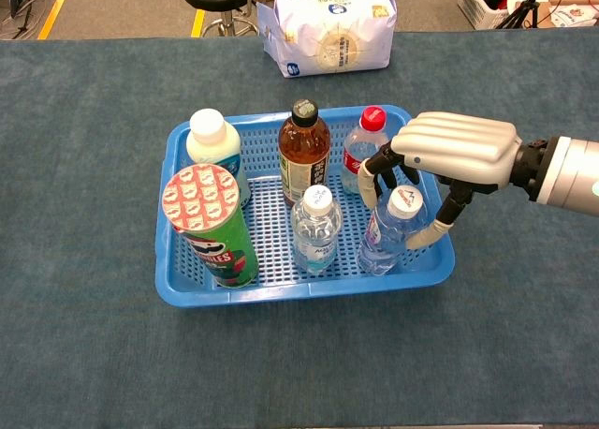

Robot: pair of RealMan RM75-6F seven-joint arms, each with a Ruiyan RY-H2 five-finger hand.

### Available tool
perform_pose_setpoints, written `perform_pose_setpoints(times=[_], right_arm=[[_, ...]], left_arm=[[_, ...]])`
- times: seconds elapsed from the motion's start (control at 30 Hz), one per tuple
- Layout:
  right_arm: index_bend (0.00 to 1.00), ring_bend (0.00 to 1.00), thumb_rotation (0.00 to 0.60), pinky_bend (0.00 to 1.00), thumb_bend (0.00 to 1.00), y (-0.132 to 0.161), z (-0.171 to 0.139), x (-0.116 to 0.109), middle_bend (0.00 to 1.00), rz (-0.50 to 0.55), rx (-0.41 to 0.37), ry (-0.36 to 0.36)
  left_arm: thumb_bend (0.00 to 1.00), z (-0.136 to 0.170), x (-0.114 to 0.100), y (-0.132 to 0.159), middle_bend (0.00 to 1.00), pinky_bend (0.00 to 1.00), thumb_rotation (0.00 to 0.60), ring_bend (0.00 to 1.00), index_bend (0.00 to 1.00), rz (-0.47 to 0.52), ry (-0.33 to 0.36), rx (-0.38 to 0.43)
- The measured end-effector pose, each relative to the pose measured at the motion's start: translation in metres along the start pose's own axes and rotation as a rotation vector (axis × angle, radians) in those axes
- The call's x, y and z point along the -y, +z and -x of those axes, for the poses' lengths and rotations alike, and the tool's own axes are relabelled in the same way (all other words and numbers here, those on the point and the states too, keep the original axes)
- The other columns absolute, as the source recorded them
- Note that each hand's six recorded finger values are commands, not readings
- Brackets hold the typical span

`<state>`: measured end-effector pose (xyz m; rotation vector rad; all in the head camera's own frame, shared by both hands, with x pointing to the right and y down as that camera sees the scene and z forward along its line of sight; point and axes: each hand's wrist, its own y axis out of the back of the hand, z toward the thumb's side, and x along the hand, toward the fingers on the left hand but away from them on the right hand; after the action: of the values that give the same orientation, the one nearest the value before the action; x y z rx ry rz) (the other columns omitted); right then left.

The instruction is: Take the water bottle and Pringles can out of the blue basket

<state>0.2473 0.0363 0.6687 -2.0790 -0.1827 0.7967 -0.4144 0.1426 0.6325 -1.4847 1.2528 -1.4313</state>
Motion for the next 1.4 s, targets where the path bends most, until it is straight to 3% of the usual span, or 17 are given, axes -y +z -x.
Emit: perform_pose_setpoints(times=[0.4, 0.63, 1.03, 1.2, 1.4], right_arm=[[0.61, 0.62, 0.600, 0.65, 0.00, -0.005, -0.003, -0.012, 0.68, 0.076, 0.028, -0.066], [0.63, 0.63, 0.600, 0.65, 0.00, -0.006, -0.010, -0.038, 0.69, 0.128, 0.035, -0.163], [0.63, 0.64, 0.600, 0.66, 0.00, 0.004, -0.044, -0.095, 0.70, 0.085, 0.046, -0.320], [0.63, 0.64, 0.600, 0.67, 0.00, 0.005, -0.070, -0.109, 0.70, 0.035, 0.104, -0.345], [0.63, 0.64, 0.600, 0.66, 0.00, -0.004, -0.106, -0.103, 0.69, 0.019, 0.222, -0.333]], left_arm=[[0.18, -0.002, 0.001, 0.001, 0.26, 0.37, 0.600, 0.18, 0.29, 0.000, -0.002, 0.000], [0.18, -0.003, 0.001, 0.002, 0.26, 0.37, 0.600, 0.18, 0.29, -0.002, -0.003, 0.004], [0.18, -0.006, 0.001, 0.006, 0.26, 0.38, 0.600, 0.18, 0.29, -0.006, -0.005, 0.014], [0.18, -0.008, 0.001, 0.010, 0.26, 0.38, 0.600, 0.18, 0.29, -0.008, -0.004, 0.029], [0.18, -0.012, 0.000, 0.018, 0.26, 0.38, 0.600, 0.18, 0.29, -0.012, -0.002, 0.050]])
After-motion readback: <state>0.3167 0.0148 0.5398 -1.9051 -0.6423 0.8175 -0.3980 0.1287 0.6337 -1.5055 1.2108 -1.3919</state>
